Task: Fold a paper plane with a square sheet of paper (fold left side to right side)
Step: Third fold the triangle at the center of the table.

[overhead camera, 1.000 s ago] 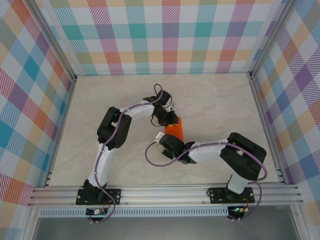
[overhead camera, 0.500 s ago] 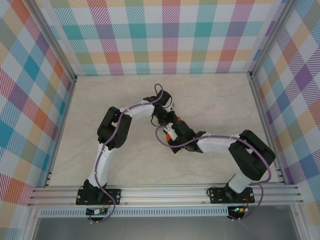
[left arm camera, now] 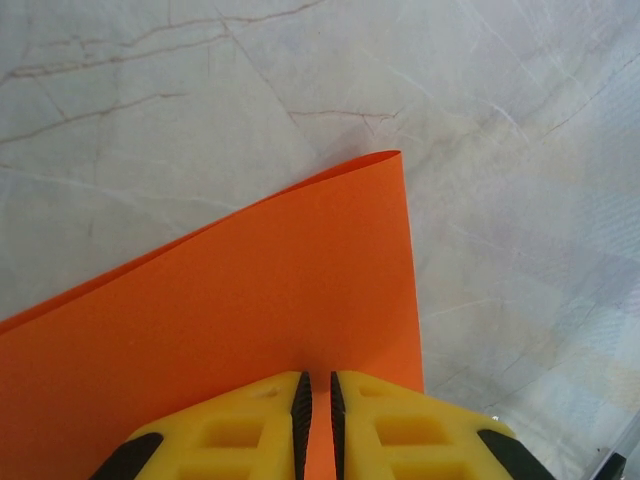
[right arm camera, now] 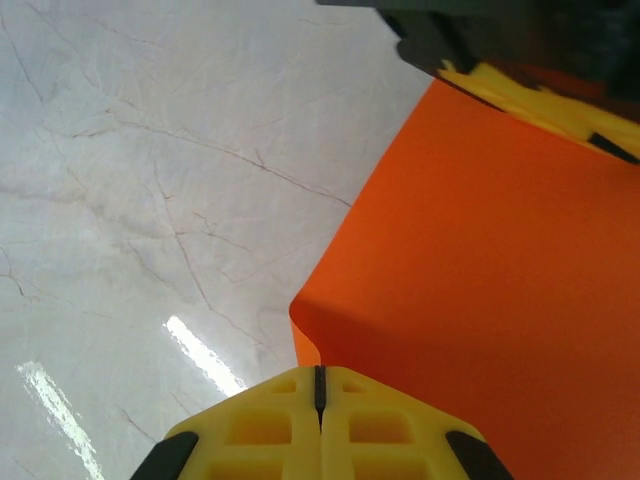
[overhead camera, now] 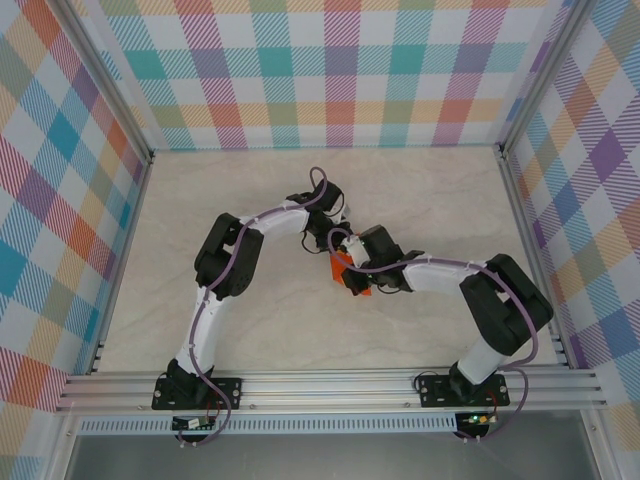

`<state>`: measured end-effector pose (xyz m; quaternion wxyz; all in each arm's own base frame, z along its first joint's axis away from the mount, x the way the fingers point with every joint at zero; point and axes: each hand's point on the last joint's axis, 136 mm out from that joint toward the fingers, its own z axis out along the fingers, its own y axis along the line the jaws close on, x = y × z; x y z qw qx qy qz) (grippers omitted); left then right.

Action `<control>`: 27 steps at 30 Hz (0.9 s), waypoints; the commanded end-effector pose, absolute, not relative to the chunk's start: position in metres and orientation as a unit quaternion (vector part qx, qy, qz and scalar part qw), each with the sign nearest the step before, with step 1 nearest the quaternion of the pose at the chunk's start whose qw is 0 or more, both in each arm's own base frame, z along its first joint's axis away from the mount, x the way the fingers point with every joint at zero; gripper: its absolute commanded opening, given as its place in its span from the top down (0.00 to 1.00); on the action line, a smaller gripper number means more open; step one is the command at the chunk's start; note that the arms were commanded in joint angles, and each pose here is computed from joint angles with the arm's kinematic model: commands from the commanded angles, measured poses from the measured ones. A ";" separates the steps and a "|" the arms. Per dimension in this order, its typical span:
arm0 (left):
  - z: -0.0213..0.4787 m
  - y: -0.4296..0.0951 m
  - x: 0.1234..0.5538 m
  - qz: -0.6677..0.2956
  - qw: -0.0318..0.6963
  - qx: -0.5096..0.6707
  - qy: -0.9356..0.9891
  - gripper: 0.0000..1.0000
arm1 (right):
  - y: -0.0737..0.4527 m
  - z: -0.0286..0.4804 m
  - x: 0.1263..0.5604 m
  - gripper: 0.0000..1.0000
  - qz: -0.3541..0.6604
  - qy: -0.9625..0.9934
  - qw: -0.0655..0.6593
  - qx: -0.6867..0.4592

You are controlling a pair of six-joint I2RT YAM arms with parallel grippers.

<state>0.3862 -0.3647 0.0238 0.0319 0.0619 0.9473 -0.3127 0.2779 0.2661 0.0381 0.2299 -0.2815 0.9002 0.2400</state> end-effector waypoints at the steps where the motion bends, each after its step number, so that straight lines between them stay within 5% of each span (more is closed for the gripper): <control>1: -0.006 -0.353 0.372 -0.270 -0.003 0.058 0.961 0.83 | 0.270 0.040 0.278 1.00 0.273 0.901 0.210 -0.265; 27: 0.054 -0.391 0.381 -0.349 0.025 0.095 0.932 0.76 | 0.271 0.040 0.275 1.00 0.318 0.897 0.190 -0.240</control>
